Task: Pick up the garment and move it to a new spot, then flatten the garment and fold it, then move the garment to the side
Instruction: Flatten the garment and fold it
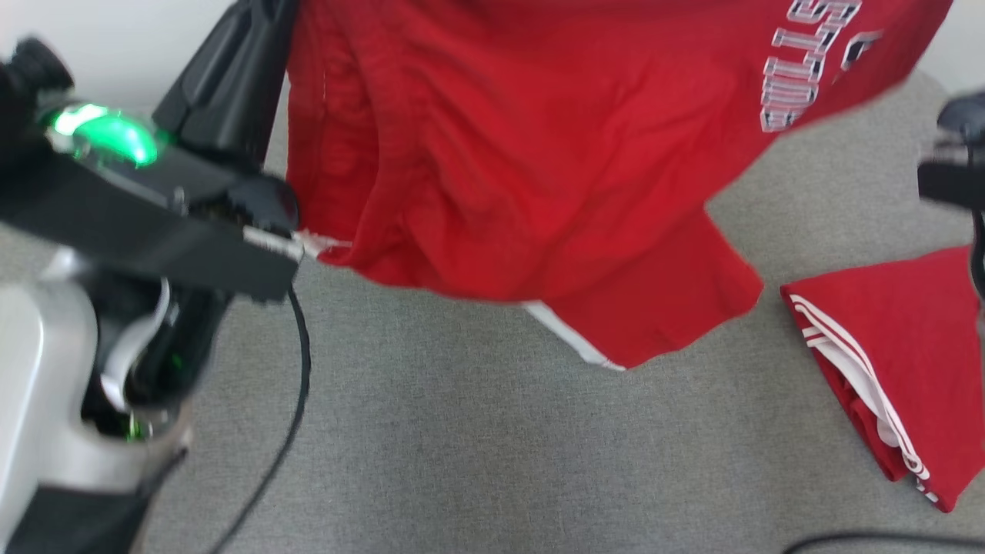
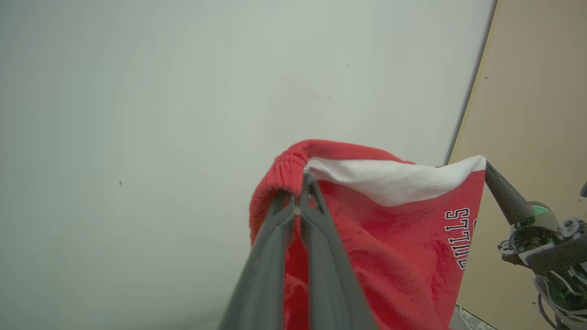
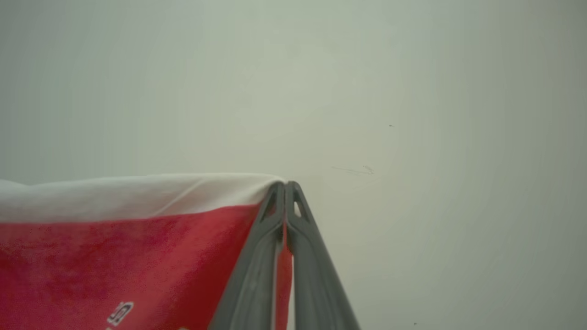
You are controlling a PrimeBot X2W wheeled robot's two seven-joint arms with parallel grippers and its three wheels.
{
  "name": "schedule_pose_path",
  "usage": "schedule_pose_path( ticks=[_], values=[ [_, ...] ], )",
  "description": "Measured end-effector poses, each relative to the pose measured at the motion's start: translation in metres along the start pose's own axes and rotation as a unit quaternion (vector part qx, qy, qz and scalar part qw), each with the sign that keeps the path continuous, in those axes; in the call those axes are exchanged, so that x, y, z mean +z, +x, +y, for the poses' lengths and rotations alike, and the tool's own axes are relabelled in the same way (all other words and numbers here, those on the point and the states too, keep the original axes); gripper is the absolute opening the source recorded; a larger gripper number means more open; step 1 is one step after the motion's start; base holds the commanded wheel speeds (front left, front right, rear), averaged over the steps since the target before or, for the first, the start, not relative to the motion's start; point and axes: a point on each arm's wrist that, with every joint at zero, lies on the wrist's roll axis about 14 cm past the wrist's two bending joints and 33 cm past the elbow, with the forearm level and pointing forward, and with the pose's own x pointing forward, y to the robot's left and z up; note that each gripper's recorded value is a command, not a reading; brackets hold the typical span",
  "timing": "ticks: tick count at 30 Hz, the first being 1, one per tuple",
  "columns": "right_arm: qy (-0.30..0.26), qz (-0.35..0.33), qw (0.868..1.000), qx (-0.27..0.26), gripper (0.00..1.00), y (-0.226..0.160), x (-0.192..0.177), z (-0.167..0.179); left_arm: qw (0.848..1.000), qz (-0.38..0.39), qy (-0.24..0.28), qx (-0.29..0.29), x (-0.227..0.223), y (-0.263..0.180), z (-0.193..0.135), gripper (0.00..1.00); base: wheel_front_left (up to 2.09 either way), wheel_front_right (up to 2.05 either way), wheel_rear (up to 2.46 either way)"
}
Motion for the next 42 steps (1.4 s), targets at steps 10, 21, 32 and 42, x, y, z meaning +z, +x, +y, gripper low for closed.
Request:
schedule_pose_path(
  ticks=[10,21,32,42],
  values=[
    [0.045,0.03,0.998,0.011,0.0,0.08,-0.057,-0.014,0.997,0.001,0.009,0.072,-0.03,0.066,0.078,0.0,0.0,0.0,0.0],
    [0.063,0.071,0.995,0.028,0.0,0.128,-0.124,0.005,0.992,-0.01,0.057,0.116,-0.07,0.111,0.139,0.0,0.0,0.0,0.0],
    [0.16,0.224,0.961,0.04,0.0,0.071,-0.235,0.055,0.97,0.157,0.001,0.183,-0.207,0.059,0.182,0.0,0.0,0.0,0.0],
    [0.288,0.302,0.909,0.012,0.0,-0.035,-0.268,0.09,0.961,0.191,-0.086,0.178,-0.269,-0.007,0.14,0.0,0.0,0.0,0.0]
  ],
)
